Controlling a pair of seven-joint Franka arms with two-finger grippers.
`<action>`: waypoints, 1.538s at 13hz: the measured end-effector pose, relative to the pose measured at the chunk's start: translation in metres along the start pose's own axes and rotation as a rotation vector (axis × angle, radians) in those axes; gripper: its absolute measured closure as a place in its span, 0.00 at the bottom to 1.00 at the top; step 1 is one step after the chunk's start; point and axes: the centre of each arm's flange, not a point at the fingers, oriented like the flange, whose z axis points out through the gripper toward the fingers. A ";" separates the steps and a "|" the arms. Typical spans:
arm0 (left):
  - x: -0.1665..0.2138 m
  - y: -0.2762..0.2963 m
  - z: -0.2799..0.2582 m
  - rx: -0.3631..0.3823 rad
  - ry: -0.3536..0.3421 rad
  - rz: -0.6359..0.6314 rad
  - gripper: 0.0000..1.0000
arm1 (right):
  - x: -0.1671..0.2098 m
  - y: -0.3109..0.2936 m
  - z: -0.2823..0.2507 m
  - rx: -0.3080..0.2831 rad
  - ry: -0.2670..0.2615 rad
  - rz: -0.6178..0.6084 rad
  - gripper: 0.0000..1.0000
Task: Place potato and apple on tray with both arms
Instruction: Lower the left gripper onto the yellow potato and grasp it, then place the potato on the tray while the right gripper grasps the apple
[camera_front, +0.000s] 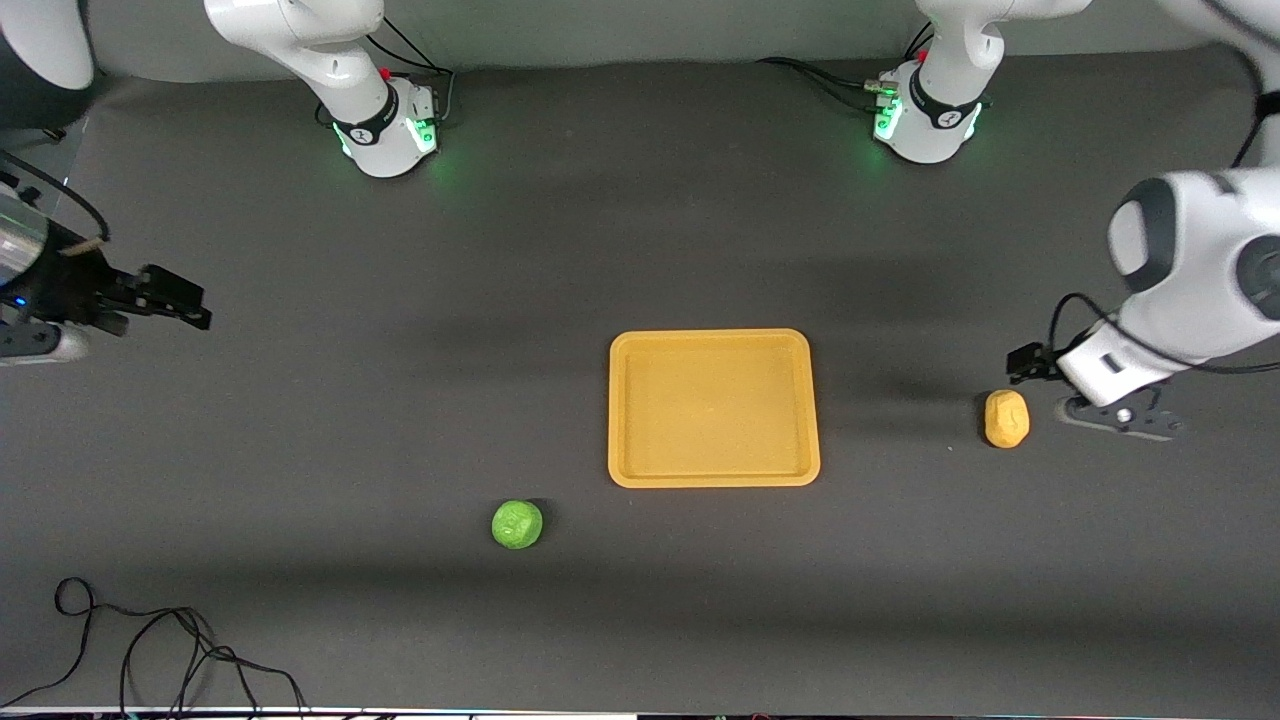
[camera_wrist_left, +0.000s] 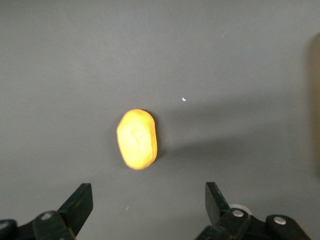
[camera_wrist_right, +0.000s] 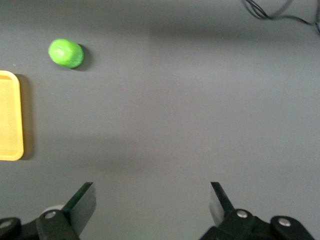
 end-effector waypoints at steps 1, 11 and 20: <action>0.001 -0.001 0.034 -0.002 -0.020 -0.001 0.00 | 0.013 -0.021 0.007 0.001 0.006 0.004 0.00; 0.006 -0.023 0.099 -0.002 -0.048 -0.007 0.47 | 0.102 -0.228 0.095 0.001 0.056 0.064 0.00; 0.047 0.115 -0.035 -0.146 0.016 -0.154 0.53 | 0.148 -0.235 0.301 0.006 0.109 0.103 0.00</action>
